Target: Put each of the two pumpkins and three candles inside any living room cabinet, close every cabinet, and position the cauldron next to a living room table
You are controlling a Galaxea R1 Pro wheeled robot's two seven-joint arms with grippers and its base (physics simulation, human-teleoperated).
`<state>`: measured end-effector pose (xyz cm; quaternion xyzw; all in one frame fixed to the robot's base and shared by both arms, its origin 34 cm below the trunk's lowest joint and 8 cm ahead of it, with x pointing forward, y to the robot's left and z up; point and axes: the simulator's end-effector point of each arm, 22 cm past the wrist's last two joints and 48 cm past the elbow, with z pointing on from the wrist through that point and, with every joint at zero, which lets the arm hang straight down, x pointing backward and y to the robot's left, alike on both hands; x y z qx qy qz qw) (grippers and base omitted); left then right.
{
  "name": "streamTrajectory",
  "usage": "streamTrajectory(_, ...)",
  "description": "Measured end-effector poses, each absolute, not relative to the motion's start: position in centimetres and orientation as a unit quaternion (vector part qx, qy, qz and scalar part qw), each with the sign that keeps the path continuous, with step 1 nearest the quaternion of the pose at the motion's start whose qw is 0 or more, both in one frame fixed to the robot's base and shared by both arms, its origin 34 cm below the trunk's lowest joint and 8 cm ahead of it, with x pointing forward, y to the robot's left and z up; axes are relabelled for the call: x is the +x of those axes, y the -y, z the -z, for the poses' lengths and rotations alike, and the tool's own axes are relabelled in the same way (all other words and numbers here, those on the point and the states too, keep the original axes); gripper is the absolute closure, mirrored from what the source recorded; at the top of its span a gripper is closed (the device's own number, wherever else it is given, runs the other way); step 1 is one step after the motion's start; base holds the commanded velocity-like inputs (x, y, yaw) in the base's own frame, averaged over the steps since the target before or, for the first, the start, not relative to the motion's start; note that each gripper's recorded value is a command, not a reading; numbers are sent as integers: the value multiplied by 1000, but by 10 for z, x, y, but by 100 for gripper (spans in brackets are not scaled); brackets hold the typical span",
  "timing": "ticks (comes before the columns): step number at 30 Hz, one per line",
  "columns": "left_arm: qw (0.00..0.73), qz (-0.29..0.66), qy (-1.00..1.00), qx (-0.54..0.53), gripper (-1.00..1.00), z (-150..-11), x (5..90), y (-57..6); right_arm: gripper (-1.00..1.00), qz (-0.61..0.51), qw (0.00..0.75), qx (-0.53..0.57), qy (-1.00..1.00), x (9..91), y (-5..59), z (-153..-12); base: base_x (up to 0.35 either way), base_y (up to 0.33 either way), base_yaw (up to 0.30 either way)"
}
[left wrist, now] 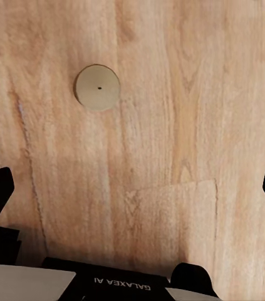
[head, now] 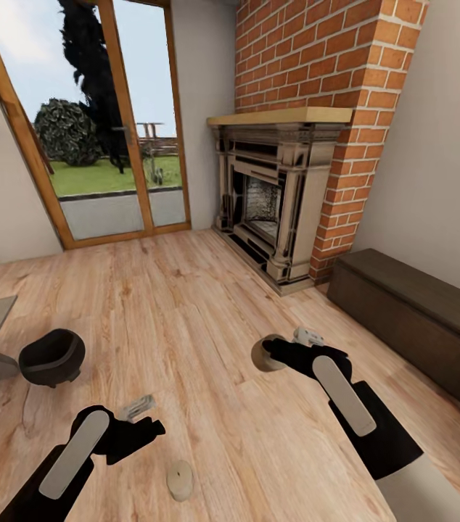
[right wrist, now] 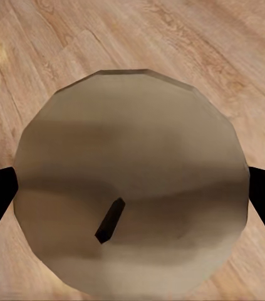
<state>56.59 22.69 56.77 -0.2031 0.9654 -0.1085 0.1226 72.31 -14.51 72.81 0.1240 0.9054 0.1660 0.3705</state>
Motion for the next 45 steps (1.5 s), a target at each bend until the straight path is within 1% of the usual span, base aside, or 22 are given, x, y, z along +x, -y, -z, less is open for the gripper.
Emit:
streamTrajectory(13, 125, 105, -965, -204, -100, -568, 567, -233, 100, -164, 365, 126, -907, 722, 147, -723, 87, 45, 0)
streamTrajectory(23, 128, 105, -963, -215, -100, -570, 569, -240, 100, -164, 365, 126, -908, 722, 148, -723, 200, 145, 0)
streamTrajectory(30, 128, 105, -963, -215, -100, -570, 569, -241, 100, -165, 366, 125, -907, 722, 147, -723, 149, 27, 0)
streamTrajectory(34, 132, 104, -959, -228, -100, -571, 572, -250, 100, -166, 366, 126, -907, 723, 146, -724, 29, 1, 0)
streamTrajectory(39, 143, 86, -956, -242, -100, -576, 577, -284, 100, -168, 368, 125, -906, 723, 145, -726, 20, 0, 0)
streamTrajectory(45, 130, 65, -958, -247, -100, -563, 571, -297, 100, -167, 367, 126, -907, 723, 147, -724, 72, 0, 0)
